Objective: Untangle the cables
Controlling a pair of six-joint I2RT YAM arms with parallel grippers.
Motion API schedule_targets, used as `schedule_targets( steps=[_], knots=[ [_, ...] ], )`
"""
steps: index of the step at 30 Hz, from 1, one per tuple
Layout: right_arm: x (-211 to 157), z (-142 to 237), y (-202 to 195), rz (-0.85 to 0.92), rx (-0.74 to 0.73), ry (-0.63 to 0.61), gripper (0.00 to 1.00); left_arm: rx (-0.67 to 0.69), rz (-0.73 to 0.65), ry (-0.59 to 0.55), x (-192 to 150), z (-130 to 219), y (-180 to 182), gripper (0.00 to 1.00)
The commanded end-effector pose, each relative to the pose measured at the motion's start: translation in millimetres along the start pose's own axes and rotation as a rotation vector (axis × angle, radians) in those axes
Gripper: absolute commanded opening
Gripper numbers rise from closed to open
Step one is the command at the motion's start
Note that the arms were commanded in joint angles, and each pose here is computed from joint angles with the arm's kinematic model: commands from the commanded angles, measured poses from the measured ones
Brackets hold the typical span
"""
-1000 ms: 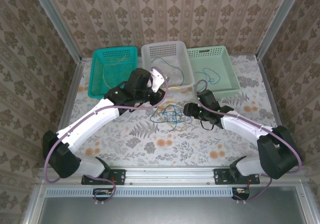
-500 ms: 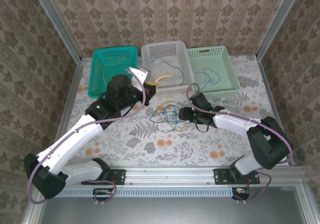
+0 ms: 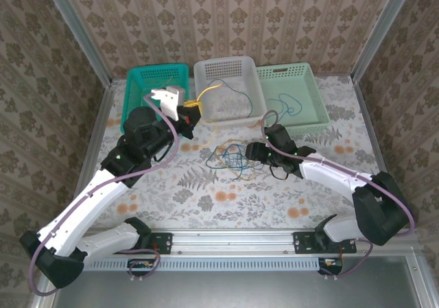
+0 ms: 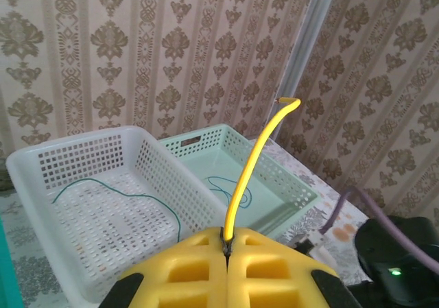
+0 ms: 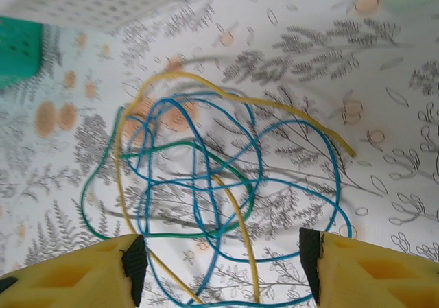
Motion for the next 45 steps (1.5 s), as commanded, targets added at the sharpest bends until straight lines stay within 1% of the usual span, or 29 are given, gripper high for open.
schedule_targets(
  steps=[1, 4, 6, 8, 12, 13, 14, 18, 24, 30, 34, 36, 37, 38, 39, 40, 42, 43, 45],
  knots=[
    [20.1, 15.7, 14.9, 0.035, 0.065, -0.118, 0.65, -0.005, 0.044, -0.075, 22.7, 12.0, -4.0, 0.02],
    [32.0, 23.1, 32.7, 0.055, 0.151, -0.166, 0.67, -0.023, 0.091, -0.121, 29.1, 12.4, -6.2, 0.01],
    [37.2, 24.0, 42.8, 0.010, 0.206, -0.166, 0.70, -0.041, 0.119, -0.160, 33.1, 12.0, -7.4, 0.01],
    [43.0, 24.6, 57.5, -0.048, 0.301, -0.158, 0.71, -0.051, 0.118, -0.176, 35.0, 9.9, -8.0, 0.01],
    [51.4, 22.5, 77.5, -0.148, 0.405, -0.070, 0.71, -0.090, 0.079, -0.134, 34.3, 5.4, -17.0, 0.02],
    [55.8, 26.4, 84.1, -0.157, 0.440, -0.066, 0.71, -0.103, 0.075, -0.127, 34.4, 5.1, -19.4, 0.02],
    [54.2, 18.0, 87.7, -0.175, 0.462, -0.035, 0.71, -0.114, 0.068, -0.120, 34.1, 5.3, -21.8, 0.02],
    [63.7, 16.3, 107.6, -0.229, 0.585, -0.011, 0.71, -0.126, 0.053, -0.111, 33.4, 7.0, -25.4, 0.02],
    [67.0, 6.9, 130.2, -0.221, 0.654, 0.045, 0.72, -0.155, 0.046, -0.113, 33.2, 6.7, -31.0, 0.02],
    [76.0, -6.5, 136.8, -0.251, 0.664, 0.033, 0.71, -0.180, 0.043, -0.116, 35.1, 7.5, -38.0, 0.02],
    [80.9, -16.3, 140.0, -0.269, 0.668, 0.031, 0.68, -0.188, 0.045, -0.109, 32.5, 5.2, -40.1, 0.02],
    [82.7, -20.4, 142.3, -0.269, 0.671, 0.036, 0.61, -0.187, 0.044, -0.113, 32.9, 5.8, -40.7, 0.02],
    [81.8, -22.5, 143.3, -0.269, 0.672, 0.046, 0.57, -0.185, 0.043, -0.118, 34.0, 7.1, -40.5, 0.02],
    [80.8, -23.8, 143.7, -0.265, 0.673, 0.053, 0.50, -0.185, 0.041, -0.123, 35.4, 8.6, -41.0, 0.02],
    [79.0, -25.0, 143.2, -0.258, 0.667, 0.058, 0.39, -0.176, 0.038, -0.124, 35.8, 9.1, -40.2, 0.02],
    [76.7, -25.4, 142.1, -0.242, 0.655, 0.061, 0.25, -0.161, 0.035, -0.131, 38.5, 11.0, -39.0, 0.02],
    [70.3, -23.4, 138.5, -0.187, 0.610, 0.062, 0.05, -0.115, 0.039, -0.139, 41.6, 12.8, -32.5, 0.02],
    [67.0, -20.5, 136.6, -0.143, 0.583, 0.061, 0.00, -0.090, 0.045, -0.147, 44.6, 14.8, -27.6, 0.02],
    [58.5, -13.9, 133.2, -0.047, 0.536, 0.066, 0.00, -0.045, 0.077, -0.172, 51.8, 19.4, -16.0, 0.02]
  ],
)
Point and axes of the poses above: each hand's point on the last joint's axis, 136 mm out from that joint toward the fingers, its own z axis back along the fingers, its own y axis along the line the jaws close on, x = y × z, the point moved 4 cm from there along z, back along the fingers, and after that the axes turned 13 degrees about z, right-handed, at the moved point
